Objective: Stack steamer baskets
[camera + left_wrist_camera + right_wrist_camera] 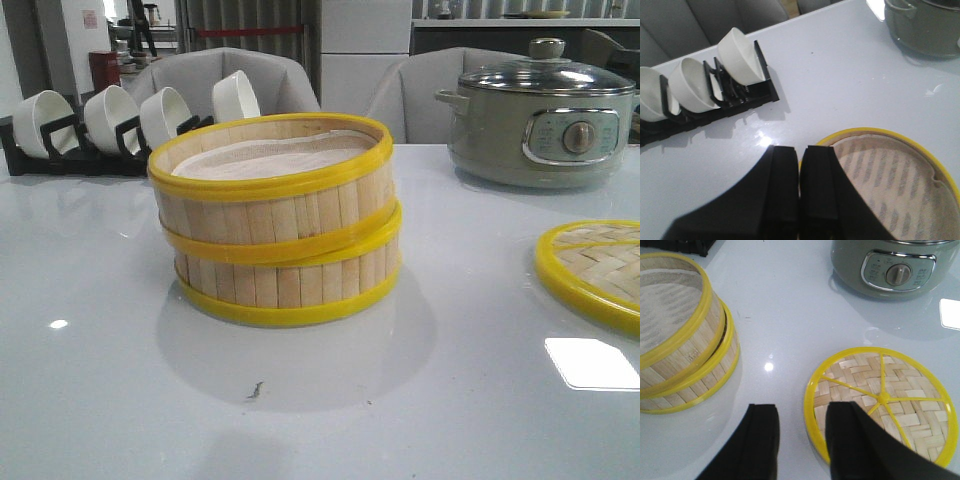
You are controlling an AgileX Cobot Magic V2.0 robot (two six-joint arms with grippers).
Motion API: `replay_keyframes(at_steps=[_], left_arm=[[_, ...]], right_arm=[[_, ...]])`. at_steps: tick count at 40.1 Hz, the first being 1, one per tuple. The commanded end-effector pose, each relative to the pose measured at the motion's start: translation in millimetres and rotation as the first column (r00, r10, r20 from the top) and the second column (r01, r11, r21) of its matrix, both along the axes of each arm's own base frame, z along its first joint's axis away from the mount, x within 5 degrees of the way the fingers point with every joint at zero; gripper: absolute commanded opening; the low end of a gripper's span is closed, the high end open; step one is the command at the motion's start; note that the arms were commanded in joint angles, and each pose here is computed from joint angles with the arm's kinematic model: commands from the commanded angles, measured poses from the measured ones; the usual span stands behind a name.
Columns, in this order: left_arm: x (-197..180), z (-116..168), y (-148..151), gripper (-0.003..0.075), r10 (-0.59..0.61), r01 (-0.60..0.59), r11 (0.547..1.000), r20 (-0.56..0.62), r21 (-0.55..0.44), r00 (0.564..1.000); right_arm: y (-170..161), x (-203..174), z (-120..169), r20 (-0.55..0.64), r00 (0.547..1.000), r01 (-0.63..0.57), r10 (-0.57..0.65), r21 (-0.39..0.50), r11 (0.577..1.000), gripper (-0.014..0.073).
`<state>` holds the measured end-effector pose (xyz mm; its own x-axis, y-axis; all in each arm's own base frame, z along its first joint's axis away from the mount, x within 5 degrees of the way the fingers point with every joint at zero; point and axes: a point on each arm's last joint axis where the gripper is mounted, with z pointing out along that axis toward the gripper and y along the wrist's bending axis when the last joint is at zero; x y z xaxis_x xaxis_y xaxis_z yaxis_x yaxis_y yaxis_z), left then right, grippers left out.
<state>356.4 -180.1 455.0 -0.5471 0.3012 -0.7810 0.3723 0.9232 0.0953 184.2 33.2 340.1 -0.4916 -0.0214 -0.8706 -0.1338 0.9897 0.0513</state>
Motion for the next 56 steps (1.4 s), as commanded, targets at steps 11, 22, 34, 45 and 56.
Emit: replay_keyframes(at_steps=[11,22,34,45,56], left_arm=[[-56,86,79,0.0085,0.141,-0.110,0.985,0.252,-0.133,0.957],[-130,101,122,0.0085,0.197,-0.148,0.975,0.336,-0.167,0.921],[-213,56,147,0.0085,0.204,-0.128,0.968,0.379,-0.217,0.903],[-275,-5,165,0.0085,0.227,-0.119,0.951,0.387,-0.284,0.894],[-313,-40,176,0.0085,0.229,-0.087,0.945,0.449,-0.315,0.864]], right_arm=[[-1,2,21,0.133,0.991,-0.002,0.001,0.006,1.000,0.0352],[-1,2,21,0.132,0.991,-0.002,0.001,0.006,1.000,0.0352],[-1,2,21,0.134,0.991,-0.002,0.001,0.006,1.000,0.0352],[-1,2,21,0.134,0.991,-0.002,0.001,0.006,1.000,0.0352],[-1,2,21,0.134,0.991,-0.002,0.001,0.006,1.000,0.0352]])
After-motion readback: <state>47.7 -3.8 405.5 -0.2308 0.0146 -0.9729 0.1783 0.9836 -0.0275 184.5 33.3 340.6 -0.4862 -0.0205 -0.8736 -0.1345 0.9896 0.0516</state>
